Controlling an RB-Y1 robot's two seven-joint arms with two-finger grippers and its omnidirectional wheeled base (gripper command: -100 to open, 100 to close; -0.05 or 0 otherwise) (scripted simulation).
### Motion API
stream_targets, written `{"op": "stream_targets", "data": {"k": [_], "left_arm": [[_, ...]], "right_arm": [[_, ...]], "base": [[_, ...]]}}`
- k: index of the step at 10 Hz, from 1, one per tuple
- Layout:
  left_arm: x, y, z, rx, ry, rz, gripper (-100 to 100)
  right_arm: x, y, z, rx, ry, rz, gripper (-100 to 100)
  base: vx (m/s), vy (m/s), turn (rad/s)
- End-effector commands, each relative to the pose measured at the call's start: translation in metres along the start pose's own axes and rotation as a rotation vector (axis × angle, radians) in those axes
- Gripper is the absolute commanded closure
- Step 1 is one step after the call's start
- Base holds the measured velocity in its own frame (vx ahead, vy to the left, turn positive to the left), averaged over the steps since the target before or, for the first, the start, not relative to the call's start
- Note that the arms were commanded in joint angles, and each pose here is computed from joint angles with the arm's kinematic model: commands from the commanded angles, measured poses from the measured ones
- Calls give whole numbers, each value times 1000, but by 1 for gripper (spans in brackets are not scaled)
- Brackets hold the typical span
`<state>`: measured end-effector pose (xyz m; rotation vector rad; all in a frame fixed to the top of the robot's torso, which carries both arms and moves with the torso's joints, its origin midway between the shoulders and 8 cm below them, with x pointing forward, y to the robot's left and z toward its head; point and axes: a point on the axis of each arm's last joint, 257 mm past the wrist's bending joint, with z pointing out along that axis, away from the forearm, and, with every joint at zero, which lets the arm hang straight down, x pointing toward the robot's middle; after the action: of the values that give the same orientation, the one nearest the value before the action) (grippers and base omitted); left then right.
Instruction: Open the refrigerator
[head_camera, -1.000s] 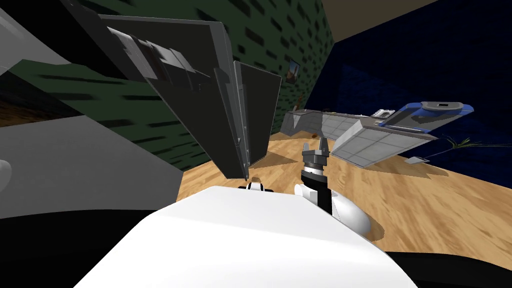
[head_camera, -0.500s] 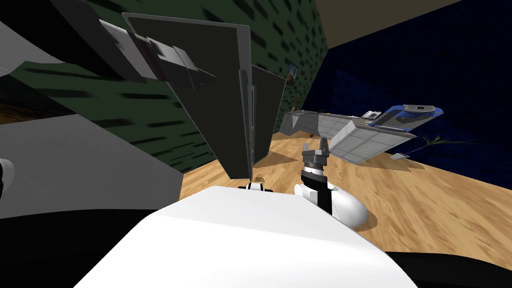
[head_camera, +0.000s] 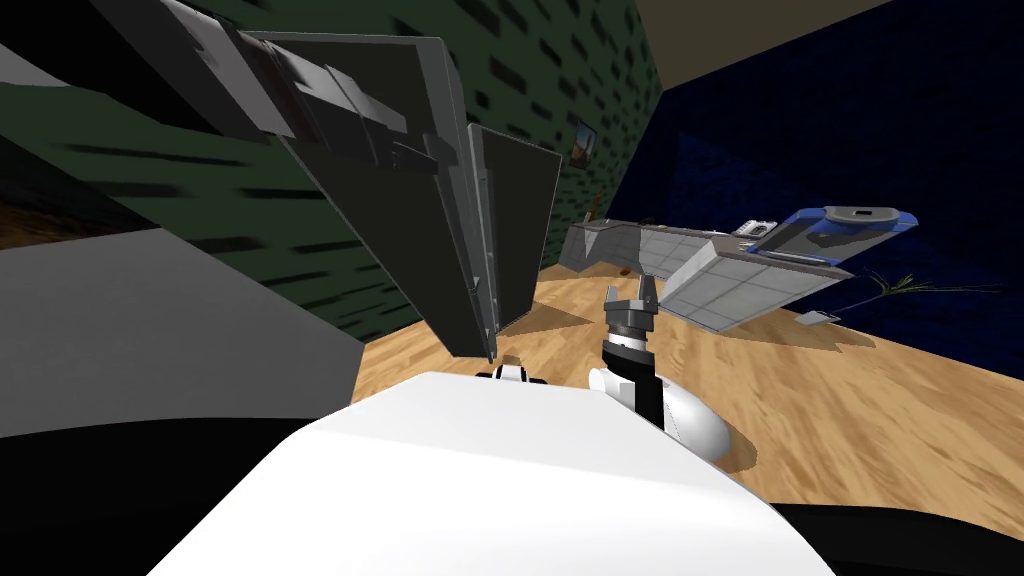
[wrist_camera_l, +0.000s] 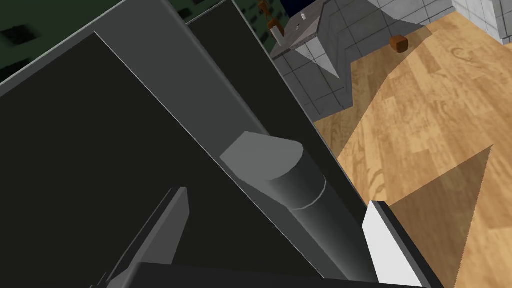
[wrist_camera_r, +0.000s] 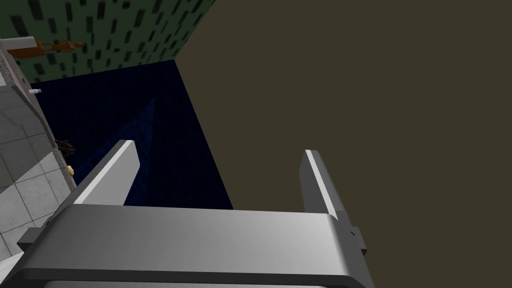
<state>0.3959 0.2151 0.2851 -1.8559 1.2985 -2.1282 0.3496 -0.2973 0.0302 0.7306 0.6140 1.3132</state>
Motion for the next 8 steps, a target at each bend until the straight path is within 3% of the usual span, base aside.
{"op": "stream_targets", "data": {"k": [1, 2, 3, 4, 5, 8], "left_arm": [[6, 0, -1, 0, -7, 7, -100], [4, 0, -1, 1, -4, 5, -100], [4, 0, -1, 0, -5, 5, 100], [25, 20, -5, -38, 31, 11, 100], [25, 20, -5, -38, 31, 11, 100], [54, 55, -12, -107, 80, 22, 100]], "right_arm": [[0, 0, 0, 0, 0, 0, 0], [0, 0, 0, 0, 0, 0, 0], [0, 0, 0, 0, 0, -1, 0], [0, 0, 0, 0, 0, -1, 0], [0, 0, 0, 0, 0, -1, 0], [0, 0, 0, 0, 0, -1, 0]], "base": [[89, -80, -22], [56, -47, 3], [7, -8, 2], [-51, 114, -91], [-57, 171, -99], [-54, 182, -74]]}}
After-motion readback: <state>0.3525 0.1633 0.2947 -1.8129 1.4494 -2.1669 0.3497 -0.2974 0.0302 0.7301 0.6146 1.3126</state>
